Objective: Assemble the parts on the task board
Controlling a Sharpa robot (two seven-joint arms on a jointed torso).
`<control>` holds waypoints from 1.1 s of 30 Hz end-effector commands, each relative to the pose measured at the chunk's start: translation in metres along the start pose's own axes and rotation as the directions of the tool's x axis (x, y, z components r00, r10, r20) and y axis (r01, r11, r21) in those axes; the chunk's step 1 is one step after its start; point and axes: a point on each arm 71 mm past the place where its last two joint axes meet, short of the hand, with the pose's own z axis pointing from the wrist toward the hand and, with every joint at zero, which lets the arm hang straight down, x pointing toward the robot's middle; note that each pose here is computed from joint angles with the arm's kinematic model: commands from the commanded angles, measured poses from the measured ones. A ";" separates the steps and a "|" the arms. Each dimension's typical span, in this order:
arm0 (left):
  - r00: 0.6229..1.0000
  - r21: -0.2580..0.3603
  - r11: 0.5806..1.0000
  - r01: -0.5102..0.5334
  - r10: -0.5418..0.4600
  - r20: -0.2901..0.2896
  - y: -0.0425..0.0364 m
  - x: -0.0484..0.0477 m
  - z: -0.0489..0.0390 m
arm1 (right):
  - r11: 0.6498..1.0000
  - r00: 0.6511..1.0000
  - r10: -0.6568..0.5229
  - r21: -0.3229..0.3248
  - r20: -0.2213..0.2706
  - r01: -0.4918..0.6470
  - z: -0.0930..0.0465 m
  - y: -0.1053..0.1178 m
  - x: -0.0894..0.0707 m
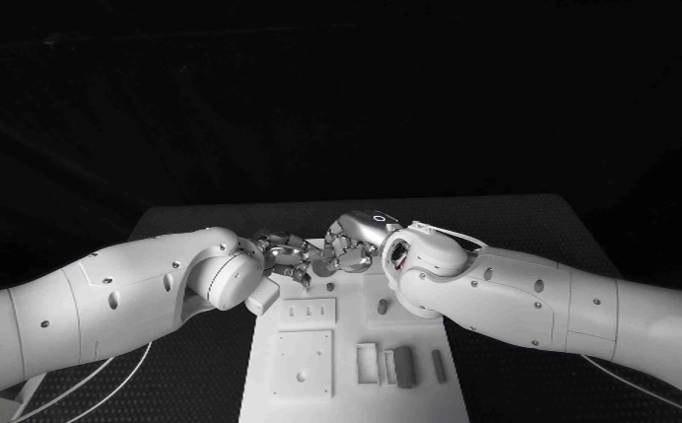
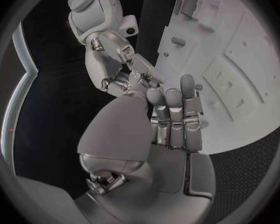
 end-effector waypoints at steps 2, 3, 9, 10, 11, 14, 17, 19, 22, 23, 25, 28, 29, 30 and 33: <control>1.000 0.014 1.000 -0.003 0.003 0.008 -0.0023 0.0004 0.0000 | 1.000 1.000 -0.008 -0.009 -0.008 0.008 0.000 0.002 0.001; 1.000 0.016 1.000 -0.003 0.003 0.009 -0.0024 0.0002 0.0001 | 1.000 1.000 -0.008 -0.009 -0.009 0.008 0.000 0.002 0.001; 1.000 0.021 1.000 -0.001 0.000 0.018 -0.0026 -0.0007 -0.0001 | 1.000 1.000 -0.010 -0.004 -0.011 0.010 0.001 0.000 0.001; 1.000 0.021 1.000 -0.001 0.000 0.017 -0.0026 -0.0007 -0.0001 | 1.000 1.000 -0.010 -0.005 -0.012 0.010 0.001 0.000 0.001; 1.000 0.022 1.000 -0.001 0.001 0.016 -0.0026 -0.0006 -0.0001 | 1.000 1.000 -0.010 -0.004 -0.013 0.010 0.001 0.000 0.001; 1.000 0.022 1.000 -0.001 0.001 0.014 -0.0027 -0.0004 -0.0001 | 1.000 1.000 -0.011 -0.005 -0.014 0.011 0.001 0.000 0.002; 1.000 0.023 1.000 0.002 -0.002 0.014 -0.0028 -0.0003 0.0000 | 1.000 1.000 -0.011 -0.006 -0.017 0.011 0.001 0.000 0.002; 1.000 0.023 1.000 0.002 -0.002 0.013 -0.0028 -0.0004 -0.0001 | 1.000 1.000 -0.010 -0.006 -0.017 0.010 0.001 0.000 0.003; 1.000 0.023 1.000 0.004 -0.004 0.011 -0.0026 -0.0006 -0.0002 | 1.000 1.000 -0.006 -0.007 -0.018 0.006 0.001 0.000 0.003; 1.000 0.023 1.000 0.004 -0.005 0.012 -0.0025 -0.0008 -0.0003 | 1.000 1.000 -0.006 -0.007 -0.018 0.006 0.001 0.000 0.003; 1.000 0.023 1.000 0.005 -0.005 0.013 -0.0024 -0.0012 -0.0003 | 1.000 1.000 -0.005 -0.008 -0.018 0.005 0.001 0.000 0.003; 1.000 0.022 1.000 0.005 -0.006 0.013 -0.0022 -0.0018 -0.0003 | 1.000 1.000 -0.005 -0.008 -0.018 0.005 0.001 -0.001 0.003; 1.000 0.021 1.000 0.006 -0.006 0.014 -0.0020 -0.0022 -0.0003 | 1.000 1.000 -0.005 -0.007 -0.018 0.005 0.001 -0.001 0.003; 1.000 0.021 1.000 0.006 -0.006 0.015 -0.0019 -0.0026 -0.0002 | 1.000 1.000 -0.005 -0.006 -0.018 0.004 0.000 -0.001 0.003; 1.000 0.019 1.000 0.006 -0.007 0.017 -0.0015 -0.0036 -0.0002 | 1.000 1.000 -0.004 -0.005 -0.018 0.004 0.000 -0.002 0.003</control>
